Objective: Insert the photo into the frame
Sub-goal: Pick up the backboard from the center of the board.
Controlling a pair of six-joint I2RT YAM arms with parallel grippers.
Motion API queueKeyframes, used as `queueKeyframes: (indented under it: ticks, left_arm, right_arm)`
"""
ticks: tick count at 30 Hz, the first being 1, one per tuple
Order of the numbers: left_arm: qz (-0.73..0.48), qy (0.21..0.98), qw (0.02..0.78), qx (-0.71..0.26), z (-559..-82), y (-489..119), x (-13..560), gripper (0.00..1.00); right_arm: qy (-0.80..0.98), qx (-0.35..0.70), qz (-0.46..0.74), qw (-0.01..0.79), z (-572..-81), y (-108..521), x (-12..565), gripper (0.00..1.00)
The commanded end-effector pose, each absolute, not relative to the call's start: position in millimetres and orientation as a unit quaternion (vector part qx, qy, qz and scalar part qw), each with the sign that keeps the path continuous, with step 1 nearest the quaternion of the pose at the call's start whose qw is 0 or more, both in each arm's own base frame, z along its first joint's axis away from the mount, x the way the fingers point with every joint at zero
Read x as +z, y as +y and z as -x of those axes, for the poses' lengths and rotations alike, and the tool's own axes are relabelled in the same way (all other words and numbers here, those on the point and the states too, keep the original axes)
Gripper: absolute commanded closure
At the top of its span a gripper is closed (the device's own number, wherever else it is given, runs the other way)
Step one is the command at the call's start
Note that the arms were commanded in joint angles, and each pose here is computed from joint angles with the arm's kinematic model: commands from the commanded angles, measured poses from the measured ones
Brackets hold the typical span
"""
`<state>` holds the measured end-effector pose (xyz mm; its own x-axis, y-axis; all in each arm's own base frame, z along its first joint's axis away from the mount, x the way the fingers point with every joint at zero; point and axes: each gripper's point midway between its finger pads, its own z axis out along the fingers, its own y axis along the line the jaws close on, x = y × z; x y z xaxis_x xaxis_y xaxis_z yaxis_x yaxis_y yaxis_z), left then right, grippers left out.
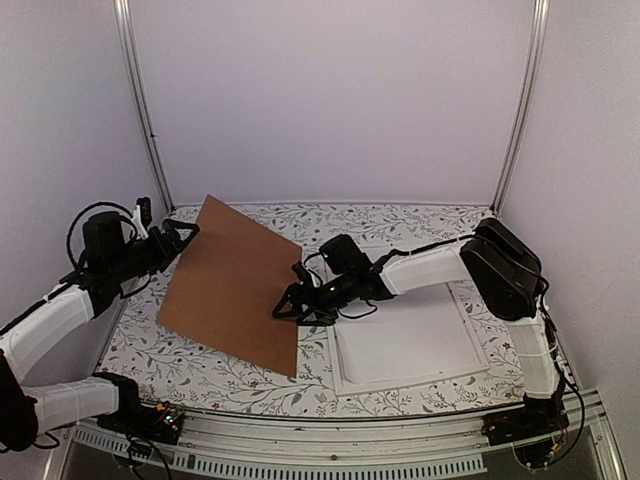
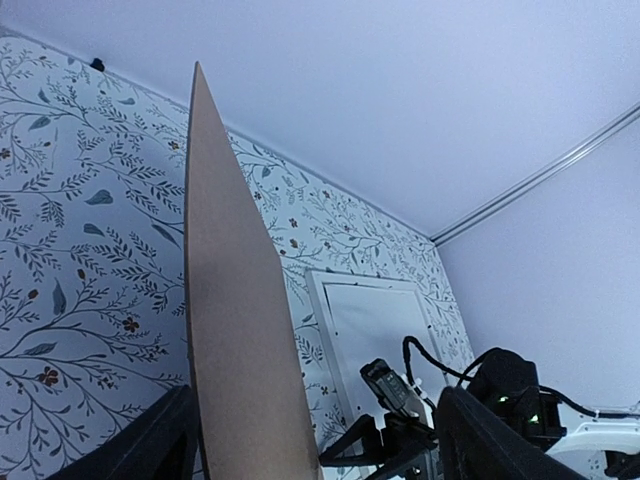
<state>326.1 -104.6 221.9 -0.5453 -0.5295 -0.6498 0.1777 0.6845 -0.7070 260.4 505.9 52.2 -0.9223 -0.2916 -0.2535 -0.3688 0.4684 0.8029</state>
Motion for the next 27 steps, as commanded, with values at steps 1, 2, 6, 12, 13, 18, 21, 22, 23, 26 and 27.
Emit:
queueKeyframes:
  ticks: [1, 2, 6, 12, 13, 18, 21, 22, 23, 26, 27]
  left_arm:
    - [0.074, 0.813, 0.358, -0.454, -295.5, -144.8, 202.4, 0.16]
    - [0.07, 0.813, 0.357, -0.455, -294.8, -146.7, 203.3, 0.16]
    - [0.06, 0.821, 0.351, -0.446, -293.7, -151.0, 204.2, 0.17]
    - [0.054, 0.845, 0.343, -0.407, -290.4, -150.9, 201.9, 0.17]
    - [0.054, 0.849, 0.341, -0.401, -289.4, -150.4, 201.4, 0.17]
    - [0.04, 0.848, 0.339, -0.406, -282.3, -155.7, 207.8, 0.18]
    - [0.037, 0.853, 0.334, -0.399, -279.5, -157.1, 209.2, 0.18]
    - [0.036, 0.855, 0.334, -0.396, -278.5, -157.0, 209.8, 0.19]
    - [0.033, 0.855, 0.334, -0.395, -277.5, -158.1, 211.5, 0.19]
    - [0.028, 0.858, 0.326, -0.396, -273.8, -160.3, 209.8, 0.2]
    - [0.025, 0.858, 0.323, -0.398, -272.1, -162.0, 209.6, 0.2]
  right_arm:
    - [0.832, 0.505, 0.23, -0.007, -216.1, 522.3, 41.4, 0.07]
    - [0.831, 0.507, 0.231, -0.007, -215.9, 522.6, 41.5, 0.07]
    - [0.826, 0.512, 0.236, -0.009, -215.0, 523.3, 41.3, 0.07]
    - [0.818, 0.521, 0.242, -0.007, -214.5, 524.8, 44.1, 0.07]
    - [0.818, 0.522, 0.243, -0.007, -214.3, 525.0, 44.1, 0.07]
    - [0.807, 0.535, 0.25, -0.008, -214.0, 525.6, 47.0, 0.08]
    - [0.799, 0.546, 0.252, -0.01, -213.1, 525.5, 49.4, 0.09]
    - [0.797, 0.548, 0.253, -0.01, -212.7, 525.3, 50.1, 0.09]
    - [0.795, 0.551, 0.254, -0.01, -212.3, 525.3, 51.8, 0.09]
    - [0.785, 0.561, 0.262, -0.013, -210.0, 525.2, 54.4, 0.1]
    - [0.783, 0.564, 0.264, -0.014, -209.0, 525.1, 55.1, 0.1]
